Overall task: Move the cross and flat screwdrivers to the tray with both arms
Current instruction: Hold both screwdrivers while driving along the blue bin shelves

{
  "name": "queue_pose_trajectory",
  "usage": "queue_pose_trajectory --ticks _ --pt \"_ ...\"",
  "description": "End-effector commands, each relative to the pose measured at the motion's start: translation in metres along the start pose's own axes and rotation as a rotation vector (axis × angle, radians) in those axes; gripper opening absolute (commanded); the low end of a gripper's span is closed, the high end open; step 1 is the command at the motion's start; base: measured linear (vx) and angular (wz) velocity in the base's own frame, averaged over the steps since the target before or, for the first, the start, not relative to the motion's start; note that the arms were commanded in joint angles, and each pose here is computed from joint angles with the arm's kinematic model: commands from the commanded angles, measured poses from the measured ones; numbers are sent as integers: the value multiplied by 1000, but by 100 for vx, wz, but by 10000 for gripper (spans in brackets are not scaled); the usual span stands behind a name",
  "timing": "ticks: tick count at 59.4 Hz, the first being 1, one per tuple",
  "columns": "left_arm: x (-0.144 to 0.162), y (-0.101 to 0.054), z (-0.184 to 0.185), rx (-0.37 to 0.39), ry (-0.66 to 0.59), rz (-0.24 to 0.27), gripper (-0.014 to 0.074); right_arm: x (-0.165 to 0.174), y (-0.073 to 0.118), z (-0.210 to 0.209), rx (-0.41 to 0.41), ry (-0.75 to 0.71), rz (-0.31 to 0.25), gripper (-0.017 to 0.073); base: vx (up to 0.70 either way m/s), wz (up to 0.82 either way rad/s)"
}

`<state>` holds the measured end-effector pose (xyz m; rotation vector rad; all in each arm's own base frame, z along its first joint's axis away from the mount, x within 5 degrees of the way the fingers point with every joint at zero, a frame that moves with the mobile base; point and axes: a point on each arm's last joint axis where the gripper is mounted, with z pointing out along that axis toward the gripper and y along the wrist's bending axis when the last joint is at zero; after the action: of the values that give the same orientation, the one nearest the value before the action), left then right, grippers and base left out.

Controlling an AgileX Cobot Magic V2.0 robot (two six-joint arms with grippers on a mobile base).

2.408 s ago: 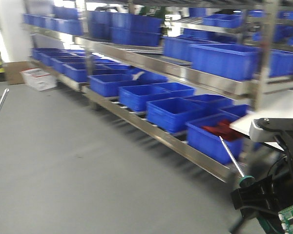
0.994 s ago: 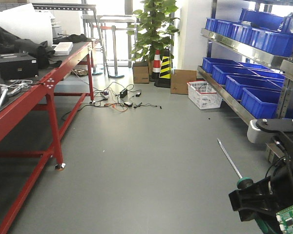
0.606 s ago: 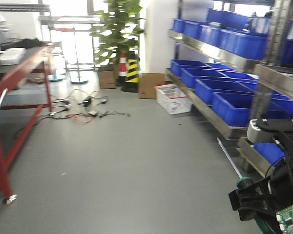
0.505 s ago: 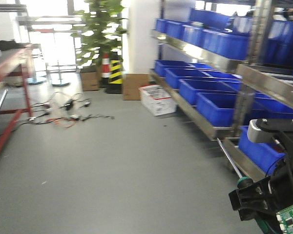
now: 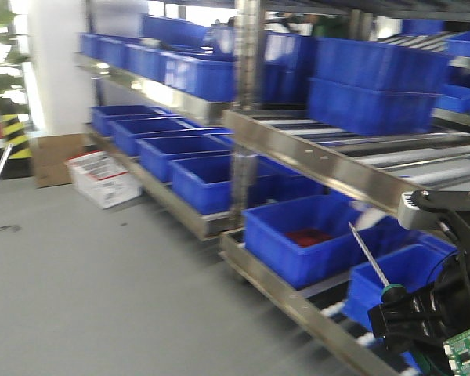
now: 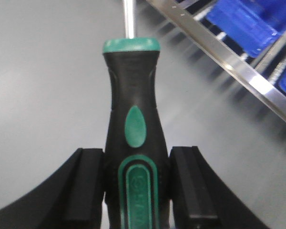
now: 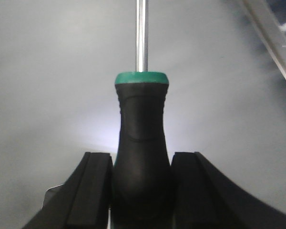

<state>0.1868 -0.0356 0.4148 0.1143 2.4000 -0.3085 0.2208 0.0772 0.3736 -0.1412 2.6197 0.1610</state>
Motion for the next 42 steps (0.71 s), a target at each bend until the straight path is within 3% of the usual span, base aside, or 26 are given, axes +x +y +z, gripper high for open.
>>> queue_pose_trajectory --ticks 1,42 --pt "-9 -6 -14 33 -115 -4 -1 -7 -1 -17 -13 -106 -7 -9 35 -81" --pt "-9 -6 -15 33 -116 -4 -1 -7 -1 -17 -16 -105 -6 -9 30 -86"
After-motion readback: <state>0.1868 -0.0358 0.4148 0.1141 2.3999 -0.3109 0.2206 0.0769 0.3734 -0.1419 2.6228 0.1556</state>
